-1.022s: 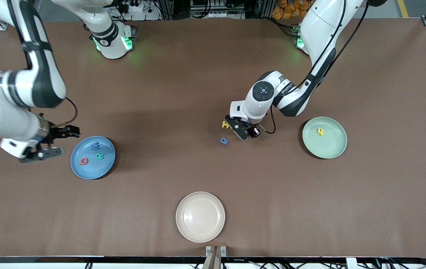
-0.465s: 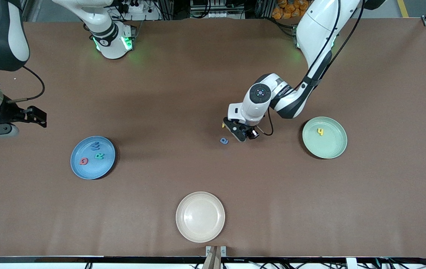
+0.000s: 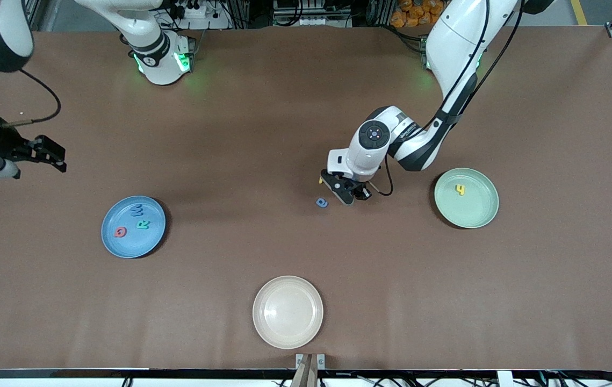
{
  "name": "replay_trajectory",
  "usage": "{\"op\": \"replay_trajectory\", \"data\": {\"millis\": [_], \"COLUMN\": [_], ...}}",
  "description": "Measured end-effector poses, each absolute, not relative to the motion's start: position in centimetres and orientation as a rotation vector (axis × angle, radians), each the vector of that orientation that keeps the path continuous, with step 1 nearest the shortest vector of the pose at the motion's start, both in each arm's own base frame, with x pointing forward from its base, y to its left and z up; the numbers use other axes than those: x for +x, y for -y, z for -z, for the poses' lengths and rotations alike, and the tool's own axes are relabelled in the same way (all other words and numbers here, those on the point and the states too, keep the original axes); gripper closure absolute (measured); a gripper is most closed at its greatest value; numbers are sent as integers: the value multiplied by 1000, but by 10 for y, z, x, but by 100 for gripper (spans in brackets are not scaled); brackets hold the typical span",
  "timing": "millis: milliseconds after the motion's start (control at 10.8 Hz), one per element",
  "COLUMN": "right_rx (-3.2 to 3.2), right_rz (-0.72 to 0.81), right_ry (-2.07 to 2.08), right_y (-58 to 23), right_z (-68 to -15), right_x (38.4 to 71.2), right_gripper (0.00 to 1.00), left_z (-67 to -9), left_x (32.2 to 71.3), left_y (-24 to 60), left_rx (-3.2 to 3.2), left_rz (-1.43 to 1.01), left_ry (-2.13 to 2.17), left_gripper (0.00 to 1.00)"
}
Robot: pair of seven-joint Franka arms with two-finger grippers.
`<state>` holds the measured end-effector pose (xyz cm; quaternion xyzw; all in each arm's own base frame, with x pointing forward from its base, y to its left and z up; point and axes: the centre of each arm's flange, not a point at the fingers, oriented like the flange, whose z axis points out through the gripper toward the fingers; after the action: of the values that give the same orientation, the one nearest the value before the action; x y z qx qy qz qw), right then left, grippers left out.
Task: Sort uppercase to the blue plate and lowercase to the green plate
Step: 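Place the blue w on the green plate while the right gripper withdraws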
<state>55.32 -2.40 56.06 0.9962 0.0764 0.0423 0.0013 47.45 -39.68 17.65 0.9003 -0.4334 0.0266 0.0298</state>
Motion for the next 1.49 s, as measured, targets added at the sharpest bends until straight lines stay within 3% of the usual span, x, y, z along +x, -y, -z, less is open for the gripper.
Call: {"op": "replay_trajectory", "data": {"millis": [465,929,1208,1394,1487], "right_rx": [3158,3175,3176,3174,3174], "right_rz": [-68,-57,-25,-11,-9], "right_ry": [-234,-85,-70,-95,-105], "right_y": [13,-53,-117,-131,-134], "right_z": [-593,-599,-591,-586,-586], "right_x": [541,540,534,533,532], "right_gripper": [0,0,0,0,0], "left_z": [-210,-259,-247,-239,-239], "left_x": [516,577,575,567,566], "left_y": [348,161,78,74,78], "left_rx": [2839,2866,2860,2843,2835], "left_rz": [-38,222,304,318,315], "left_ry": [1357,1392,1304,1220,1210], "left_gripper": [73,73,73,72,65]}}
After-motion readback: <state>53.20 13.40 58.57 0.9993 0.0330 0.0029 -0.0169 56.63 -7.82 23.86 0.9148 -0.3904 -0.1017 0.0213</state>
